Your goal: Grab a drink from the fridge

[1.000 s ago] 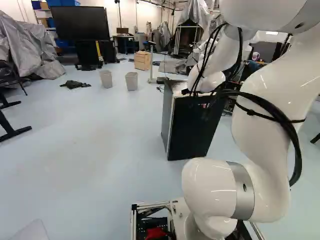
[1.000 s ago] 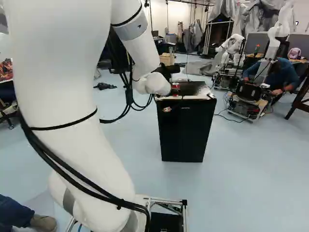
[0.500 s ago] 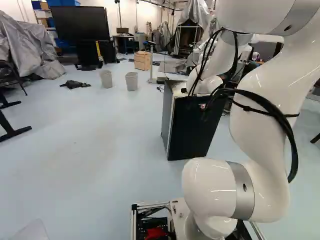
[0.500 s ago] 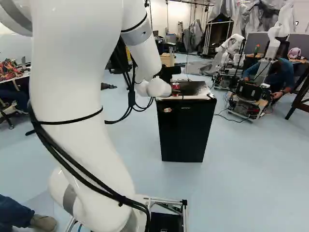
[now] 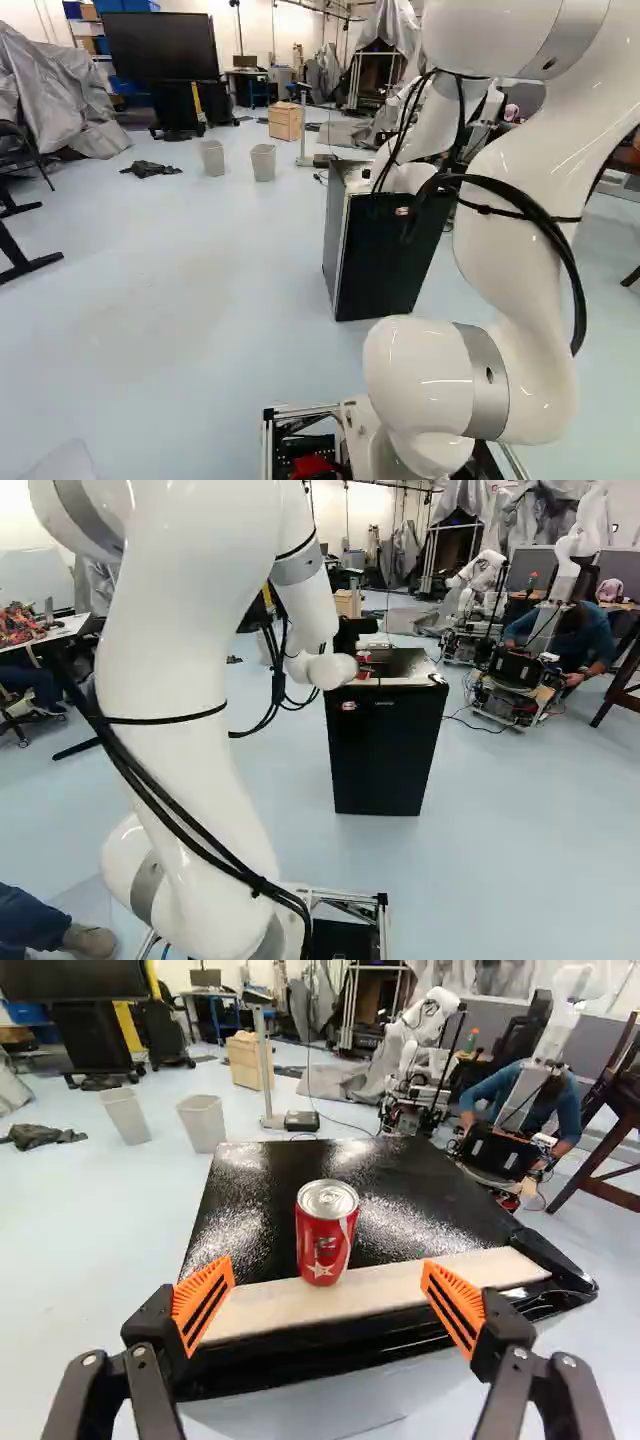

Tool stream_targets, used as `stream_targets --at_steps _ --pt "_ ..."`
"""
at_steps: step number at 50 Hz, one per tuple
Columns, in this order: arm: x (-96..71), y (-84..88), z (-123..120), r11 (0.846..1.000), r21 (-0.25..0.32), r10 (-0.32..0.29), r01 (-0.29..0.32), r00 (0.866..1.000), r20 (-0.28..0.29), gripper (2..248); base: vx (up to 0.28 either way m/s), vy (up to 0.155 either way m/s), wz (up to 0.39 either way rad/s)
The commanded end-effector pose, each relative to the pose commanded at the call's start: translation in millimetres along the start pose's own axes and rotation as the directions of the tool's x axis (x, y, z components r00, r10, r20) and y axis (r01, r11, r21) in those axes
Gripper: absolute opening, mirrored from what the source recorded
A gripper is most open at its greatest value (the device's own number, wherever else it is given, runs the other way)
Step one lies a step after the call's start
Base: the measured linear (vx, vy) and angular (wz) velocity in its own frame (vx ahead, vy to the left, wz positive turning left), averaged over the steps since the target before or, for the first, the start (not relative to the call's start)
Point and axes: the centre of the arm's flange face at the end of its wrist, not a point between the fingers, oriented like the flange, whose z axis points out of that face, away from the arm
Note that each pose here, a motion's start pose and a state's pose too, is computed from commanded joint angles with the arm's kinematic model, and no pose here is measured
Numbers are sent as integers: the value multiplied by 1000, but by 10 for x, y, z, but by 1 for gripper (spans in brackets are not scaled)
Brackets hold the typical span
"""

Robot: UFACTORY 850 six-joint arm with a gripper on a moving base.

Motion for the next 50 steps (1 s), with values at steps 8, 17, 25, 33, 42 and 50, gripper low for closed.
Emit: stream_targets --at_steps 8,17,25,33,42,50 --pt "-19 2 78 1000 -10 13 -14 999 -46 247 0 0 0" --pt "-53 3 164 999 -19 24 -26 996 -85 247 0 0 0" --pt "-113 -4 242 999 -20 27 -29 996 -88 247 0 0 0" --pt "-185 -14 322 999 -18 28 -29 997 -78 247 0 0 0" --pt "-252 -28 425 999 -14 28 -30 996 -83 247 0 0 0" --pt "-274 -41 512 1000 -12 28 -29 993 -114 247 0 0 0"
